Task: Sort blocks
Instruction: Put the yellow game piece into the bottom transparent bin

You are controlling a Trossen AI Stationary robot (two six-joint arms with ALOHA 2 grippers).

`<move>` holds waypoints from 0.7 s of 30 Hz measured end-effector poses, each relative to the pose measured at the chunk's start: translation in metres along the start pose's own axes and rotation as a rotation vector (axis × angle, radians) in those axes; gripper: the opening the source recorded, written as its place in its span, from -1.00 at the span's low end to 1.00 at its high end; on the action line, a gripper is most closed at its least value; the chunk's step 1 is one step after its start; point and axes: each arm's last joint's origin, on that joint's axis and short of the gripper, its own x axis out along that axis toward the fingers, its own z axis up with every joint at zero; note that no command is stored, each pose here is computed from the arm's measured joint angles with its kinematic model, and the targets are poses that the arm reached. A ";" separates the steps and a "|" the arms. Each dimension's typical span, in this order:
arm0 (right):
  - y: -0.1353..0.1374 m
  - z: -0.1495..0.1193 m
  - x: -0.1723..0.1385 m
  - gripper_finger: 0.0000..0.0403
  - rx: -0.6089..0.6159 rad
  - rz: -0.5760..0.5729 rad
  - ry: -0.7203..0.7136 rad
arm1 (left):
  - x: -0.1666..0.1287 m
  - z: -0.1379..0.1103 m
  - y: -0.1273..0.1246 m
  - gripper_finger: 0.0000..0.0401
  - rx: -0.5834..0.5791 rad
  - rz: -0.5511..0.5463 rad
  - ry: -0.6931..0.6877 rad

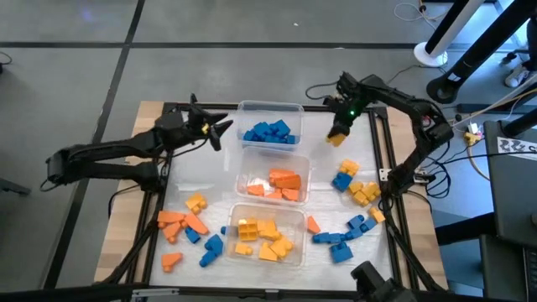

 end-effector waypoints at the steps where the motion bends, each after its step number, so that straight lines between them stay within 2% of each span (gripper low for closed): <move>1: 0.009 0.005 -0.003 -0.97 -0.036 0.008 -0.020 | -0.005 0.000 0.001 -0.15 -0.005 0.003 0.012; 5: 0.052 0.022 -0.013 -0.94 -0.171 0.029 -0.072 | -0.022 -0.002 0.005 -0.15 -0.055 -0.014 0.089; 12: 0.140 0.039 -0.017 -0.95 -0.412 0.052 -0.118 | -0.045 -0.018 0.007 -0.15 -0.135 -0.173 0.350; 16: 0.188 0.045 -0.003 -0.94 -0.524 0.073 -0.147 | -0.052 -0.030 0.009 -0.15 -0.222 -0.206 0.521; 21: 0.246 0.045 0.027 -0.95 -0.666 0.129 -0.187 | -0.060 -0.044 0.011 -0.15 -0.342 -0.190 0.732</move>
